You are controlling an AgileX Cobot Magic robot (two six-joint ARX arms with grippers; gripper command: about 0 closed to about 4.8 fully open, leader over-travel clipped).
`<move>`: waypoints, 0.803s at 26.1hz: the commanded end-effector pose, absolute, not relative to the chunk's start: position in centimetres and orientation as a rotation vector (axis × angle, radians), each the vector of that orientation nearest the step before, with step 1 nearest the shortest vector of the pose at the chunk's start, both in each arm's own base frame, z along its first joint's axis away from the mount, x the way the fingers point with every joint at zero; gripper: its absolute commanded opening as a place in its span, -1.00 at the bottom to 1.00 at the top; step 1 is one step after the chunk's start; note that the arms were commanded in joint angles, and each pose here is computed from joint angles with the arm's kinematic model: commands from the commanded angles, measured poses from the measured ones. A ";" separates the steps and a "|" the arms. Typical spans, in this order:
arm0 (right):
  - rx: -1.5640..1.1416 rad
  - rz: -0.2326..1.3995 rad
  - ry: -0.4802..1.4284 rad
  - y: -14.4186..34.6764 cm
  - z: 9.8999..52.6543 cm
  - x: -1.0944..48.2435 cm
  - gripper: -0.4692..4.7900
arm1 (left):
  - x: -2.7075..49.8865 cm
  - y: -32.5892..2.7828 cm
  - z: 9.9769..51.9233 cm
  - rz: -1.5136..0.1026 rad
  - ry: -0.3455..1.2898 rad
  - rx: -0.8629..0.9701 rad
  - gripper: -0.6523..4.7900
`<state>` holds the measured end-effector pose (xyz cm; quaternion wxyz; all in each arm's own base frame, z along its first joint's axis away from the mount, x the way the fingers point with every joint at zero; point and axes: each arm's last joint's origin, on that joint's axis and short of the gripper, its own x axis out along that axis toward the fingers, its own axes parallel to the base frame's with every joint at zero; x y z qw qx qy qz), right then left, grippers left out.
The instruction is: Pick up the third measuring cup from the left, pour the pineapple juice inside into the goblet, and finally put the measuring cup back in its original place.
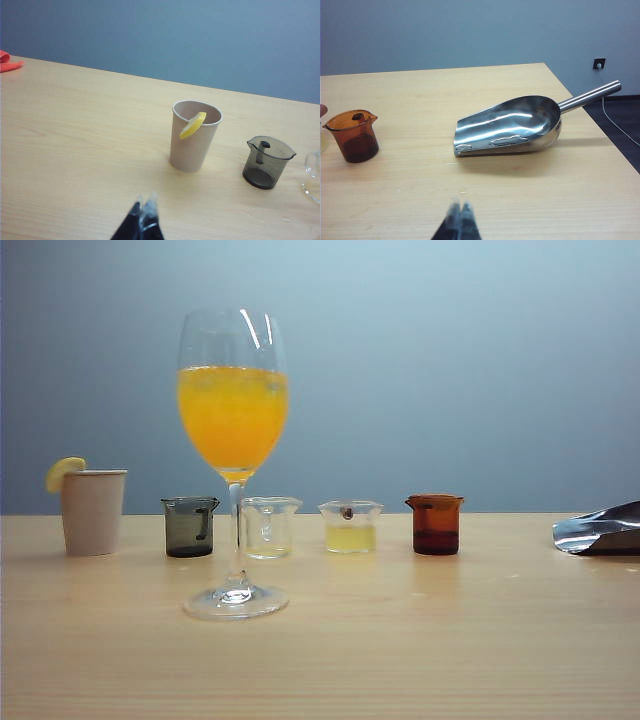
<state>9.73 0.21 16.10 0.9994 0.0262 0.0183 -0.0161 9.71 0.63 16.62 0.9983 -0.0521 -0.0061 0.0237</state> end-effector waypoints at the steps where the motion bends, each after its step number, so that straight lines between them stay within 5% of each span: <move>1: 0.050 -0.033 0.026 0.2 16.1 9.8 -0.84 | 9.7 0.7 16.8 0.052 -0.023 -0.100 -0.78; 10: 0.051 -0.032 0.009 0.2 16.7 9.7 -0.84 | 9.6 0.6 17.0 0.051 -0.024 -0.100 -0.78; 21: 0.026 -0.034 -0.006 0.1 22.6 8.1 -0.85 | 7.8 0.5 22.1 0.048 -0.047 -0.103 -0.78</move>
